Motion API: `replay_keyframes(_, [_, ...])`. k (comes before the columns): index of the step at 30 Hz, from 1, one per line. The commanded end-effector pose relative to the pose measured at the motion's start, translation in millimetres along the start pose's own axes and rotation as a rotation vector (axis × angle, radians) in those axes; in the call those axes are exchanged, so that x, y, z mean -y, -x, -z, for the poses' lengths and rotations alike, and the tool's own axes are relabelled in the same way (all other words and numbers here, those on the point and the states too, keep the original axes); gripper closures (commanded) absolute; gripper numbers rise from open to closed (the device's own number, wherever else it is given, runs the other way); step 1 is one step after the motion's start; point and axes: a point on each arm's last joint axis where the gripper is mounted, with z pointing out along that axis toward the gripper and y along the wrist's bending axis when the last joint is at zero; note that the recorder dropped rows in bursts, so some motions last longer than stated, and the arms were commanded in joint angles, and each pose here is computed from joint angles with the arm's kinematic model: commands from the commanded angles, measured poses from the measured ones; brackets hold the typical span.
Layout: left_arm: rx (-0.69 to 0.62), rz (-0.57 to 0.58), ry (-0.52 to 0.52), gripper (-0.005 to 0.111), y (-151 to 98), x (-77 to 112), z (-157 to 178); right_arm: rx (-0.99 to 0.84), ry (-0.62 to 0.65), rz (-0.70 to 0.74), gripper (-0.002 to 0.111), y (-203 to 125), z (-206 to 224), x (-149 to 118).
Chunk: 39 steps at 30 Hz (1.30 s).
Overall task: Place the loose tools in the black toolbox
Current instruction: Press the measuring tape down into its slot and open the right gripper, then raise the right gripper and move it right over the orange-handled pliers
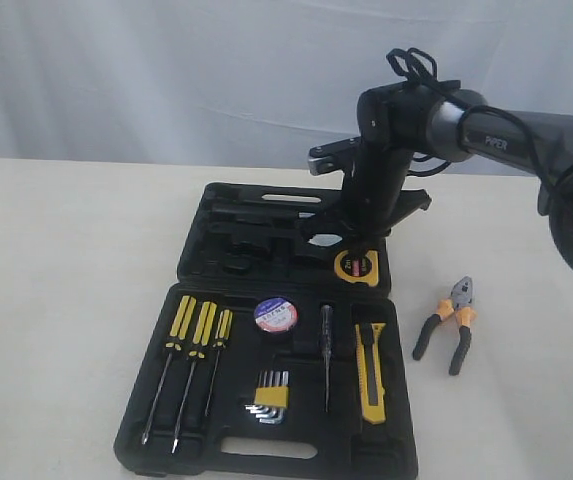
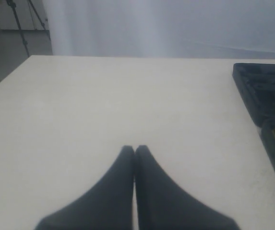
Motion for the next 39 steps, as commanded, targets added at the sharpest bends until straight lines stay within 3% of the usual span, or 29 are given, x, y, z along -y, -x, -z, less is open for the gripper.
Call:
replay_keyframes(1, [0.004,0.005,-0.005,0.107,-0.3,0.3,-0.2,-0.078,0.002,0.01,0.109,-11.4,-39.0,0.6])
replay_keyframes(5, [0.004,0.005,-0.005,0.107,-0.3,0.3,-0.2,-0.052,0.002,0.008,0.109,-8.1,-21.6,1.4])
replay_keyframes(12, [0.004,0.005,-0.005,0.107,-0.3,0.3,-0.2,0.042,0.004,-0.001,0.109,-2.5,49.7,4.5])
replay_keyframes(24, [0.004,0.005,-0.005,0.107,-0.3,0.3,-0.2,0.104,0.005,-0.041,0.109,-20.0,151.2,9.1])
replay_keyframes(30, [0.004,0.005,-0.005,0.107,-0.3,0.3,-0.2,0.118,-0.014,-0.066,0.109,-56.2,176.1,11.8])
replay_keyframes(39, [0.004,0.005,-0.005,0.107,-0.3,0.3,-0.2,0.09,-0.146,-0.15,0.109,-116.4,163.5,22.9])
